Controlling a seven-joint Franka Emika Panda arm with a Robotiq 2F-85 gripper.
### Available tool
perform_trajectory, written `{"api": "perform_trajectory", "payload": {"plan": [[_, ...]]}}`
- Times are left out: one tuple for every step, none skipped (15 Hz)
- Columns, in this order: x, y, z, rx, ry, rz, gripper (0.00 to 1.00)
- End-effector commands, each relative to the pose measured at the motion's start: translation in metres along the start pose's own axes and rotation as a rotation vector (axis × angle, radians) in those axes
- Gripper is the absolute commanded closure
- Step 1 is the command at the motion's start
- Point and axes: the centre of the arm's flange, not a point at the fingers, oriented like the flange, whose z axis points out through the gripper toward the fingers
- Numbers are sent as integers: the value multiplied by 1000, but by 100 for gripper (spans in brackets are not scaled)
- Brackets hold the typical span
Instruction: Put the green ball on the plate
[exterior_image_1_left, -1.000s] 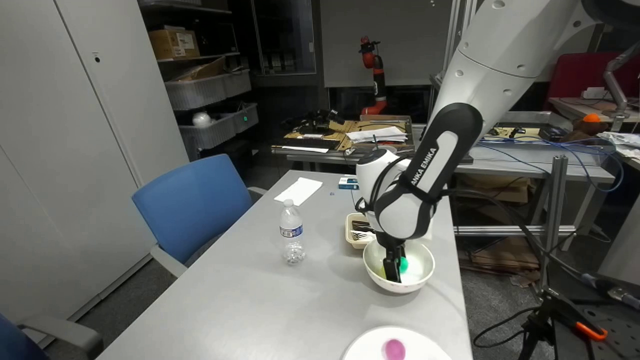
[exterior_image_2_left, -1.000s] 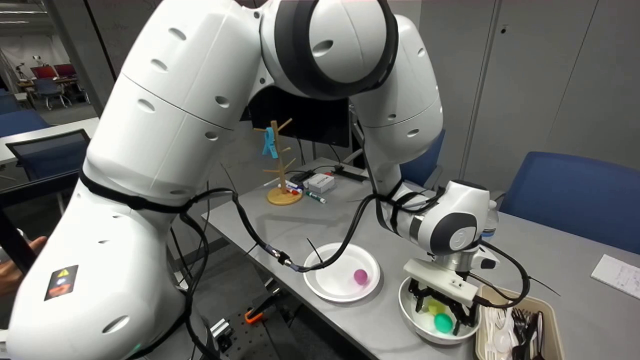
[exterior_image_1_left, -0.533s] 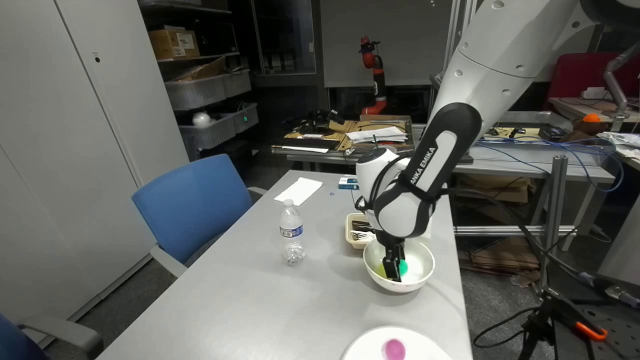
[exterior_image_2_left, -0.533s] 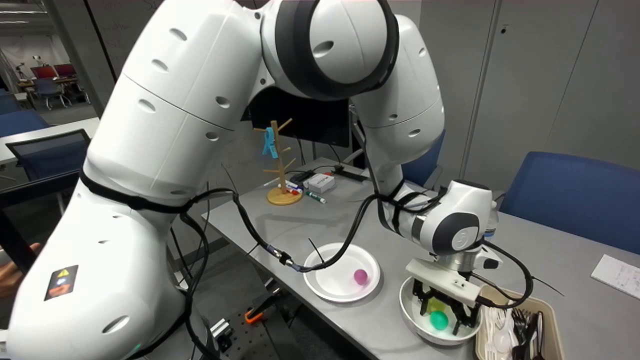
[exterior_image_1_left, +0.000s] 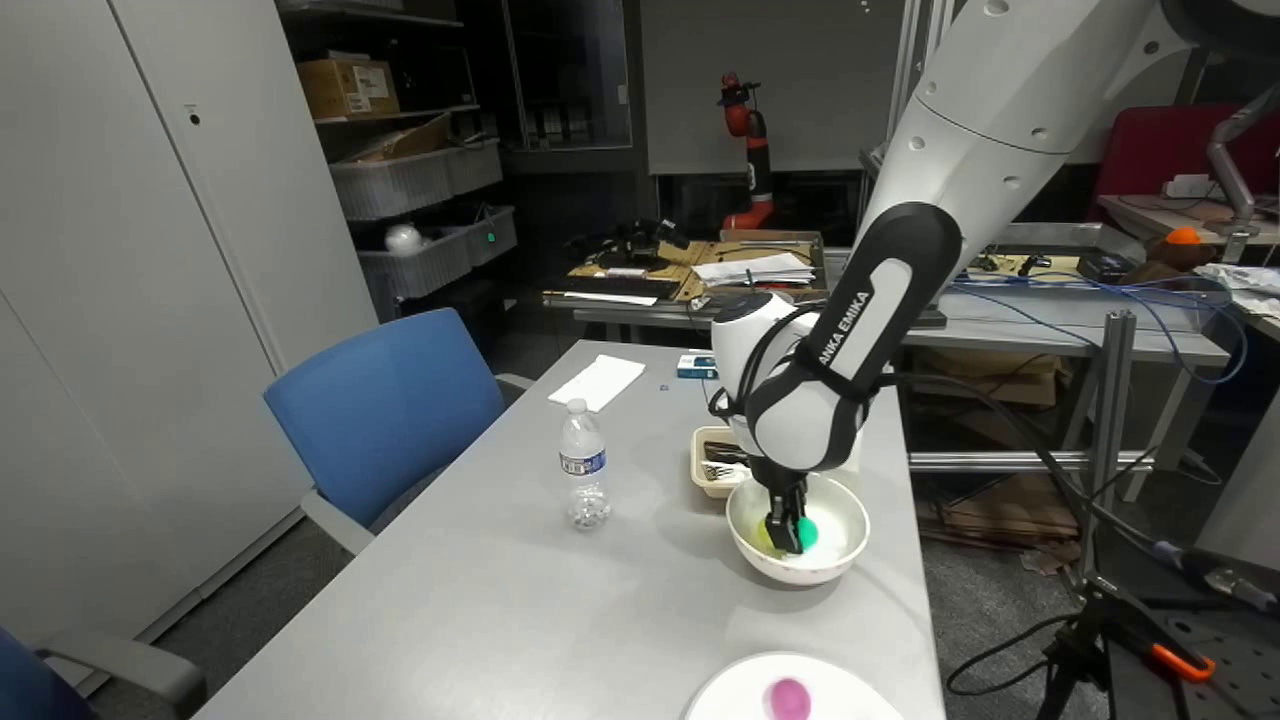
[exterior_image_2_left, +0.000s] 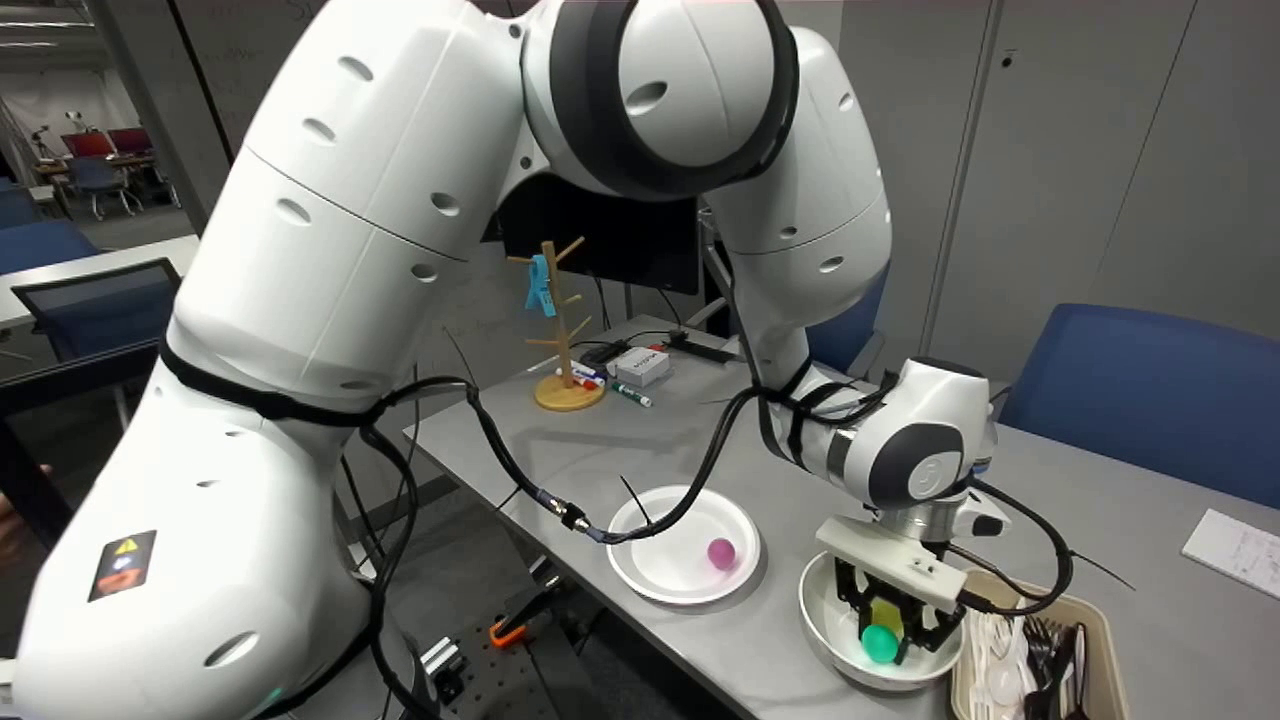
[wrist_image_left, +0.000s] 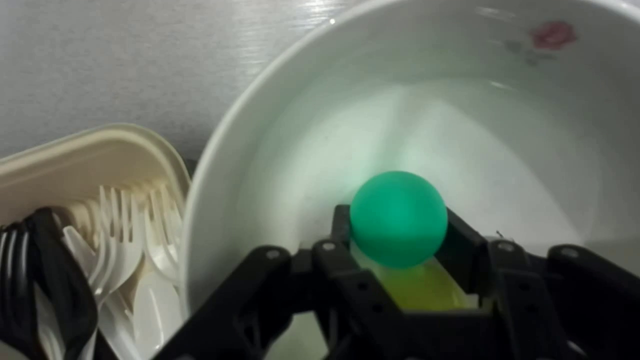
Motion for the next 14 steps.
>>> {"api": "perform_trajectory", "payload": {"plan": [[-7,1,-5,-15,-7,-11,81],[-10,-1,-10,-17,-14,-11,81],[-14,-4,-18,-16,-30,-12,81],[-19,-7,-25,-16,-42,-14,81],[-23,-9,-34,-15,-50,-18,81],[-27,-11,-42,-13,-60,-26,81],[-34,-14,-56,-15,-65,-37,81],[-38,-17,-67,-16,-67,-48,81],[-43,-21,-78,-21,-61,-55,81],[-47,-24,-88,-23,-56,-63,81],[-51,-30,-98,-24,-47,-73,81],[-55,-36,-106,-21,-39,-81,81],[-58,-44,-114,-15,-28,-93,81],[-62,-54,-119,-7,-17,-109,81]]}}
